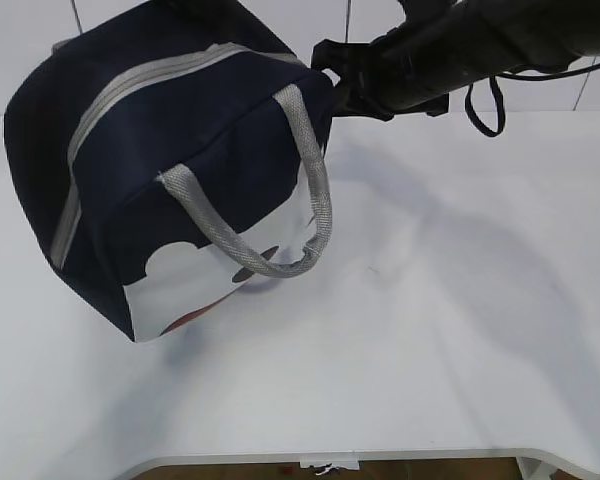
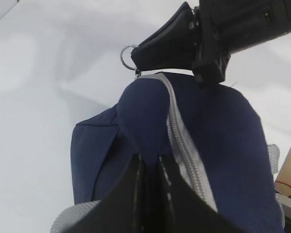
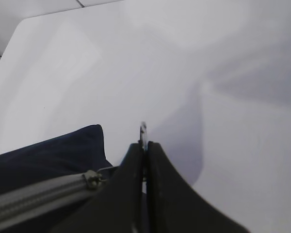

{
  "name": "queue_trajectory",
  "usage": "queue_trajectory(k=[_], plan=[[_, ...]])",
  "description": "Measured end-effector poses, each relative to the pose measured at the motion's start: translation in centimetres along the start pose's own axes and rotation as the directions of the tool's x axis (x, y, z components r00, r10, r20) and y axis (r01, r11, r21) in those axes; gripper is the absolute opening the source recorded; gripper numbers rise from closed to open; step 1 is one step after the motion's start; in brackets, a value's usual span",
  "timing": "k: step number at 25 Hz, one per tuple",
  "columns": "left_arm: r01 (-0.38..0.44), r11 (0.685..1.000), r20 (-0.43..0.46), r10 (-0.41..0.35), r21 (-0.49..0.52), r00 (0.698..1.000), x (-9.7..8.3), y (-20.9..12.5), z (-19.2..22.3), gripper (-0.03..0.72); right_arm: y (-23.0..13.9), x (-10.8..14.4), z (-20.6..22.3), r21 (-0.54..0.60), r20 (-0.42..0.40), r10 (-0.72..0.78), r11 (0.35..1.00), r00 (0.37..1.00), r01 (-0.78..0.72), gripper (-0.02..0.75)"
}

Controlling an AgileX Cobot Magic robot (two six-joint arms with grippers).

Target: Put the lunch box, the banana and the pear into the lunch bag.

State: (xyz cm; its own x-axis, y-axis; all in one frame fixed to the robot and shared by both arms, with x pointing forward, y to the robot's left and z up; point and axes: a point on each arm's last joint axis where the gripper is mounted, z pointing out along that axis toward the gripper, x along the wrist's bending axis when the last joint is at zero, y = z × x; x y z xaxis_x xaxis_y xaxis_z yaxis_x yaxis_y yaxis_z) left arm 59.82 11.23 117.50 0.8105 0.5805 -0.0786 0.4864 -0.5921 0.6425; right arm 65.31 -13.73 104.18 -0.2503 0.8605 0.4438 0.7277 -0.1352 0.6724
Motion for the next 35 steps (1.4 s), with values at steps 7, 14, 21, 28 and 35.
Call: queue_trajectory(k=[7,14,21,28,35], plan=[[0.0,1.0,0.0,0.0,0.0,1.0,0.0,0.0,0.0,0.015,0.0,0.0,0.0,0.0,-0.001,-0.001,1.0,1.0,0.001,0.001],[0.028,0.998,0.03,-0.029,0.052,0.999,1.1,-0.5,3.0,0.015,0.0,-0.2,0.0,0.002,0.008,-0.021,1.0,1.0,0.021,0.036],[0.051,0.996,0.044,-0.054,0.068,0.998,1.9,-0.8,5.3,0.015,0.0,-0.2,0.0,0.005,0.009,-0.034,0.999,0.999,0.034,0.272],[0.068,0.992,0.054,-0.074,0.102,0.996,2.7,-1.4,7.5,0.015,-0.3,0.0,-1.3,0.08,0.035,-0.174,0.982,0.984,0.171,0.388],[0.097,0.988,0.012,-0.099,0.124,0.995,3.1,-1.6,7.7,0.016,-0.7,0.7,-5.1,0.248,0.054,-0.333,0.918,0.941,0.31,0.393]])
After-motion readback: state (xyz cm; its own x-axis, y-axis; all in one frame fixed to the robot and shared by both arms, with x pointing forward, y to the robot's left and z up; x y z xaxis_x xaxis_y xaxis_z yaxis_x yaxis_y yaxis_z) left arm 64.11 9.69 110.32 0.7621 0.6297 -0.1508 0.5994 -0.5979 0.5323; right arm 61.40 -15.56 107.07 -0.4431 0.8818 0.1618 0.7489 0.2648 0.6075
